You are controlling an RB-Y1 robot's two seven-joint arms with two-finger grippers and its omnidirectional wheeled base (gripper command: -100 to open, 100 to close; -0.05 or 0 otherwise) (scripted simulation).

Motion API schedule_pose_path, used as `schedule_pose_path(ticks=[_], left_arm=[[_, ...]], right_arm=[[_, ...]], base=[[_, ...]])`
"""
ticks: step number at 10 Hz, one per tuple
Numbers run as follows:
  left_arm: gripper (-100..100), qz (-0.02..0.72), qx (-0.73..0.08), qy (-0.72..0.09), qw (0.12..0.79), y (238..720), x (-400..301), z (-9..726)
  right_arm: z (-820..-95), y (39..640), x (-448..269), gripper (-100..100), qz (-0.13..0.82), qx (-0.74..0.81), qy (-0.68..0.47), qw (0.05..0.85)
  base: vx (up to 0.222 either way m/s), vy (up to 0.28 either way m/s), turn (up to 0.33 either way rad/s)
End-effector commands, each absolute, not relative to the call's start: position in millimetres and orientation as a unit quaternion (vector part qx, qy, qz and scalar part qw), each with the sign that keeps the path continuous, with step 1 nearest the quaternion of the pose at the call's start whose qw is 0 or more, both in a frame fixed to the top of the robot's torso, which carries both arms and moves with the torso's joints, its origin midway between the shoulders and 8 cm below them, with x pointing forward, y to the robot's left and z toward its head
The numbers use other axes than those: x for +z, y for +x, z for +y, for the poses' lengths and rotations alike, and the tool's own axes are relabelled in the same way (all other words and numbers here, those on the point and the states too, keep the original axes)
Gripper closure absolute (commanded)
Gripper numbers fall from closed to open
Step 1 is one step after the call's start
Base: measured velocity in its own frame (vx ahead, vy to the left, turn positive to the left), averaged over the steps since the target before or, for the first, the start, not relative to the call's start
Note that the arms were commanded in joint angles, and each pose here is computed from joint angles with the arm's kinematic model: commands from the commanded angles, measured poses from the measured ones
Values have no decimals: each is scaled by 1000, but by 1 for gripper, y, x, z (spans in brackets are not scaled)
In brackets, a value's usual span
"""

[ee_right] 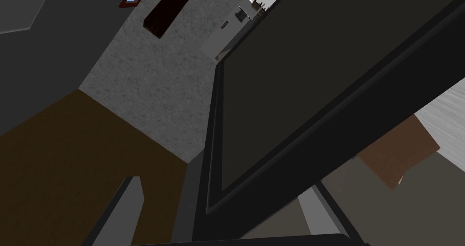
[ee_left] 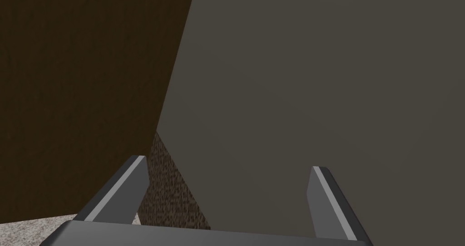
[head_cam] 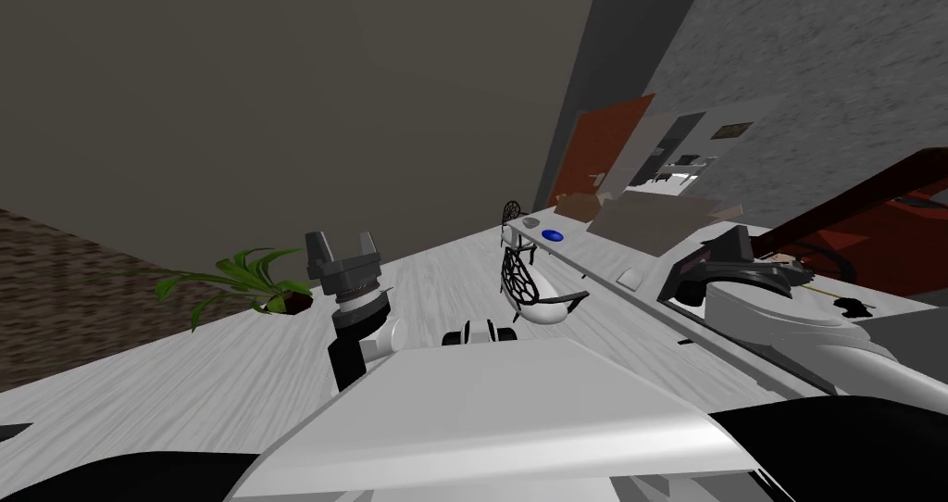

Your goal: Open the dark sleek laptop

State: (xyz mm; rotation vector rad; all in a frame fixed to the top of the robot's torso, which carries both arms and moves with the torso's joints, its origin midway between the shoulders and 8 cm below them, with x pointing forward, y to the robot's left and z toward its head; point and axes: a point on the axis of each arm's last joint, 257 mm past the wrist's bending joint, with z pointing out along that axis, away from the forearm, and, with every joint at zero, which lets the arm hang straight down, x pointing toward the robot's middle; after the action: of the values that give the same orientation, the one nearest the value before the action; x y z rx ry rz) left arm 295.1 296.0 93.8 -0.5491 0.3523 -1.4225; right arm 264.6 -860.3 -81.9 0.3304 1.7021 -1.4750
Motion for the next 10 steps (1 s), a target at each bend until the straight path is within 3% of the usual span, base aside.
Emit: schedule_pose_path(ticks=[1, 10], left_arm=[[0, 159, -641, -247, 709, 295, 94, 296], [0, 159, -641, -247, 709, 295, 94, 296]], right_arm=[[-863, 282, -86, -100, 684, -583, 115, 424], [-882, 311, -86, -100, 687, -580, 111, 423]], base=[[-29, 45, -26], [-15, 18, -15]])
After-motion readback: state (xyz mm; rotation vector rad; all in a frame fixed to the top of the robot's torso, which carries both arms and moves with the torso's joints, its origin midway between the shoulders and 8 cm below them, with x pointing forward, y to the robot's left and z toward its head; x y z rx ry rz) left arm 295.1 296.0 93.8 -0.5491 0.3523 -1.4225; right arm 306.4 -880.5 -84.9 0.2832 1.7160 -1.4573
